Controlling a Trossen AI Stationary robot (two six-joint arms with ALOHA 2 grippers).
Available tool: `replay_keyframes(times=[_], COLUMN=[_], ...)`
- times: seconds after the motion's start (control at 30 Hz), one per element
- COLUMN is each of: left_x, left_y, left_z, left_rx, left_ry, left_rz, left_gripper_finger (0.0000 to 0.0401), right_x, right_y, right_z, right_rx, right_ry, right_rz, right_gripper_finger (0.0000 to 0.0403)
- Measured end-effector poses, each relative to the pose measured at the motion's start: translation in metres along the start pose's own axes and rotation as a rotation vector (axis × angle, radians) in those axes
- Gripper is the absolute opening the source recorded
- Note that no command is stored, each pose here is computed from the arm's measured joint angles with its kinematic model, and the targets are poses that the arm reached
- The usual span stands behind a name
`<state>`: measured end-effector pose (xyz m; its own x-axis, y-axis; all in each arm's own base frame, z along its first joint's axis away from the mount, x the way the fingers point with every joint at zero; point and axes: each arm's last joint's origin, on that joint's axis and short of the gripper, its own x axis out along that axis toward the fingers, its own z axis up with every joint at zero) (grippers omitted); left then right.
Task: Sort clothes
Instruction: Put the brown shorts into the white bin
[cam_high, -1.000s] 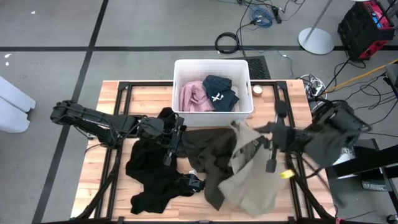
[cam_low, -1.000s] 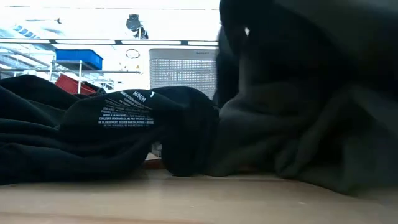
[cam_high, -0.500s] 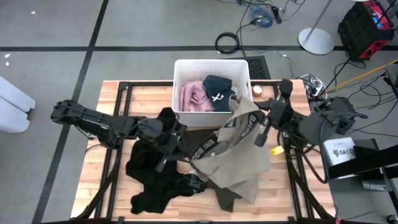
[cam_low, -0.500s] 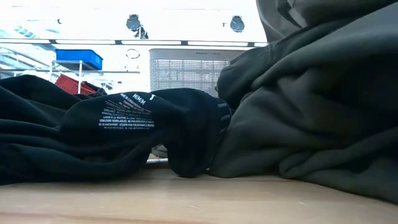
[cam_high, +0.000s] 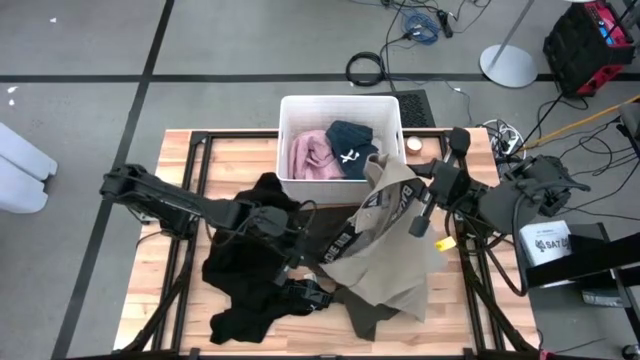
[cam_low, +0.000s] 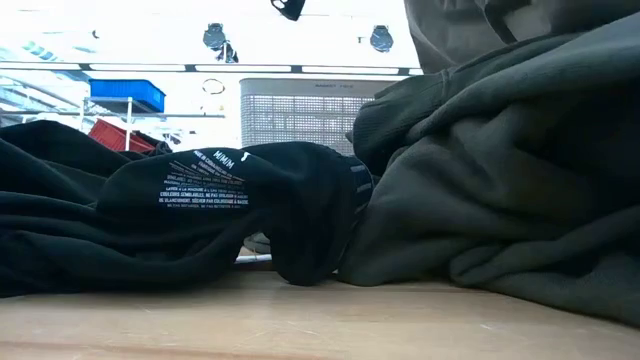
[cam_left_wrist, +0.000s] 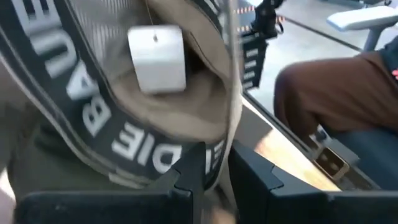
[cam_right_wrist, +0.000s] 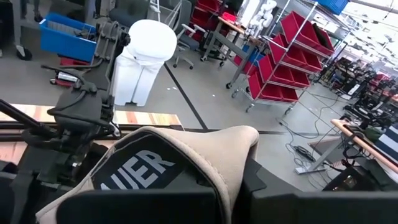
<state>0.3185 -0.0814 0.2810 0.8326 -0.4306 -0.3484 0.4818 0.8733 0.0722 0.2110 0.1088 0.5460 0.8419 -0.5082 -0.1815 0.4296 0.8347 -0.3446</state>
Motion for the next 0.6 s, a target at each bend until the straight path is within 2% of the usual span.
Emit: replay_keyframes(times=[0.13,0.27,0.37,0.43,0.5,0.6], left_x=[0.01,0.02,0.025,0.027,0.027,0.018], left_y=[0.003,0.004,0.001,-0.003,-0.006,-0.011], left_z=[0.002,-0.003,-0.007,-0.008,-0.006,0.01], left_rx=[0.042,0.043,0.048,0.052,0.057,0.08], left_ry=[-0.071,-0.076,-0.066,-0.061,-0.059,-0.098], left_rz=[0.018,0.014,-0.028,-0.035,-0.012,0.034], left_gripper_finger=[0.0077,0.0077,0.0074,0.0056,0.0021,0.0012], right_x=[0.0,0.0,0.0,0.0,0.0,0.0], right_y=[0.0,0.0,0.0,0.0,0.0,0.0], right_z=[-0.001,-0.001,-0.001,-0.001,-0.001,0.0], right_rx=[0.01,0.023,0.023,0.024,0.024,0.021], right_ry=[0.005,0.005,0.005,0.005,0.005,0.001], right_rz=[-0.001,-0.002,-0.005,-0.006,-0.006,-0.007], right_gripper_finger=[0.0,0.0,0.0,0.0,0.0,0.0])
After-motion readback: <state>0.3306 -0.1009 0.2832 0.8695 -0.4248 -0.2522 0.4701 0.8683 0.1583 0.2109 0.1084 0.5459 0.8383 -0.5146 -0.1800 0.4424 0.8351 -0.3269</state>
